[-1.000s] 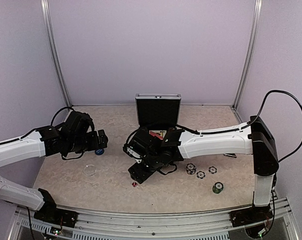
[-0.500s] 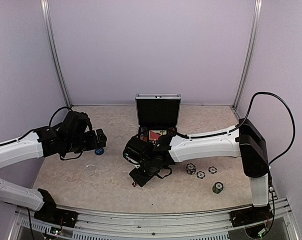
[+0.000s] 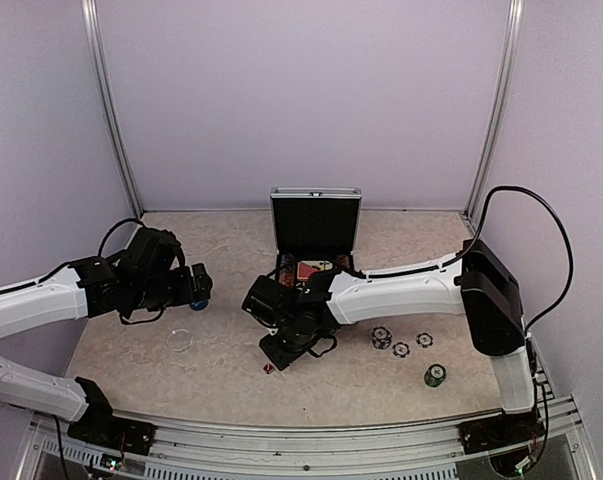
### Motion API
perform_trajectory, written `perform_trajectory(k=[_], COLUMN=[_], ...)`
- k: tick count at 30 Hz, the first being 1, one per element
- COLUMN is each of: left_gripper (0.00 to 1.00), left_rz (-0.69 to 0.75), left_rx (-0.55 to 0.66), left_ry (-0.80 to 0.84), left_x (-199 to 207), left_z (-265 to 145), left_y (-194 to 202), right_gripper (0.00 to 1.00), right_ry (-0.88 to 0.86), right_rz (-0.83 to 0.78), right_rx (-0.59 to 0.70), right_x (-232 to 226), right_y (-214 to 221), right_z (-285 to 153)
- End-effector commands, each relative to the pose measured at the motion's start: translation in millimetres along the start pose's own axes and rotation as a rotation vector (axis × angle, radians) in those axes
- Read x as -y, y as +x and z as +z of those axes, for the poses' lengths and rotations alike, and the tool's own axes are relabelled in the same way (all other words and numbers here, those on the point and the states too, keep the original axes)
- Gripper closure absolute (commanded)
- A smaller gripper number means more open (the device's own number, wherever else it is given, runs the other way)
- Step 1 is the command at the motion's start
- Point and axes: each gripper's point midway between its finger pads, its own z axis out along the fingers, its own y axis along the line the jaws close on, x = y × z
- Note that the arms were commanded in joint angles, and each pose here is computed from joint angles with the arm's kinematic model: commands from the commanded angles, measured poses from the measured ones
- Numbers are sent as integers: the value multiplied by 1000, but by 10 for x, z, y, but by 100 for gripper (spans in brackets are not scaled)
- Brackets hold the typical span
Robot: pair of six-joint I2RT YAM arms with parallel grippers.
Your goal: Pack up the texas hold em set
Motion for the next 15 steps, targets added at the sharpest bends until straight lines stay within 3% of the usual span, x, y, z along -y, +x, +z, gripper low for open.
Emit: perform_trajectory(k=[1, 15], left_gripper=[1, 1], left_rz=[-13, -10], left_rx=[25, 22], left_ry=[-11, -16], left_x=[-42, -65], left_z=[6, 33], left_y=[-38, -11], right_gripper=[53, 63], right_ry=[21, 11], right_rz=[40, 32], right_rx=[1, -22], right_x=[70, 66], right_y=[-65, -4], right_z=[85, 213])
